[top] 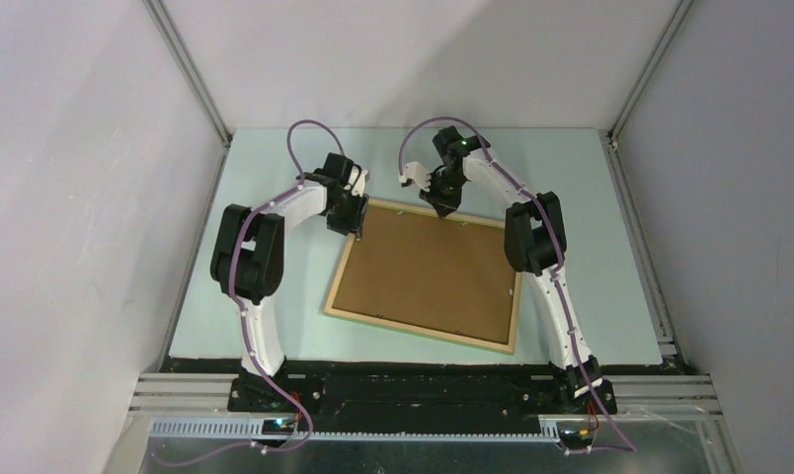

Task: Put the photo into the frame
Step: Install the photo frame at the center of the board.

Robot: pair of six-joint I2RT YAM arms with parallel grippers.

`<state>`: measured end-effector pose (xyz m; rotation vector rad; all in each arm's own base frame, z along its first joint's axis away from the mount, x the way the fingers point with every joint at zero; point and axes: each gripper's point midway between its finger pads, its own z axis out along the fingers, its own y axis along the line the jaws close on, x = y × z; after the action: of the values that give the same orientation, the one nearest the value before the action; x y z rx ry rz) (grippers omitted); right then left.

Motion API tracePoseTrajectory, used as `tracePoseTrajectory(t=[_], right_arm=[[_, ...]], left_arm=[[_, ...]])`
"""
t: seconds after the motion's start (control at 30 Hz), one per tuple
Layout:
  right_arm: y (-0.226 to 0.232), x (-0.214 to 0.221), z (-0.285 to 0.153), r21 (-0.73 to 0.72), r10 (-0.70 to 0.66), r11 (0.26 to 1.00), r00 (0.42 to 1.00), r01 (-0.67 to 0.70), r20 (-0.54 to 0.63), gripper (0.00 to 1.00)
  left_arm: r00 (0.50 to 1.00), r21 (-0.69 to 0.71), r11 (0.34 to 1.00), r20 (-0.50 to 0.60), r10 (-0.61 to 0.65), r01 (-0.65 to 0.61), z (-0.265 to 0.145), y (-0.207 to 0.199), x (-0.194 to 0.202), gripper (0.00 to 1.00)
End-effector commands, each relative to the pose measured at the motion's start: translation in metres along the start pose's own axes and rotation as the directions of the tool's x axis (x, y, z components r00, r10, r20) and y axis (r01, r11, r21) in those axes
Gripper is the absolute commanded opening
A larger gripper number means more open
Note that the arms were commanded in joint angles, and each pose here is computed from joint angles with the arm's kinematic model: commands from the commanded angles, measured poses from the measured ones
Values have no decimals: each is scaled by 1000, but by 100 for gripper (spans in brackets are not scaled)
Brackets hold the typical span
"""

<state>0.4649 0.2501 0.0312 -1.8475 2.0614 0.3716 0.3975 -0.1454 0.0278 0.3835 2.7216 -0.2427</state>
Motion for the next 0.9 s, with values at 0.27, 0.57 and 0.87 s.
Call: tracePoseTrajectory(t=[0.27, 0.57, 0.87], right_arm=[[-9, 8, 13, 32, -9, 999, 1000, 9, -22, 0], [-8, 9, 15, 33, -6, 999, 1000, 7, -31, 0], [-9, 11, 16, 38, -2, 999, 999, 4, -41, 0]], left_arm=[[999, -21, 1000, 53, -10, 12, -5, 1, -16, 38], [998, -22, 999, 65, -24, 25, -12, 1, -17, 30], [997, -21, 999, 70, -32, 34, -15, 2, -15, 23]])
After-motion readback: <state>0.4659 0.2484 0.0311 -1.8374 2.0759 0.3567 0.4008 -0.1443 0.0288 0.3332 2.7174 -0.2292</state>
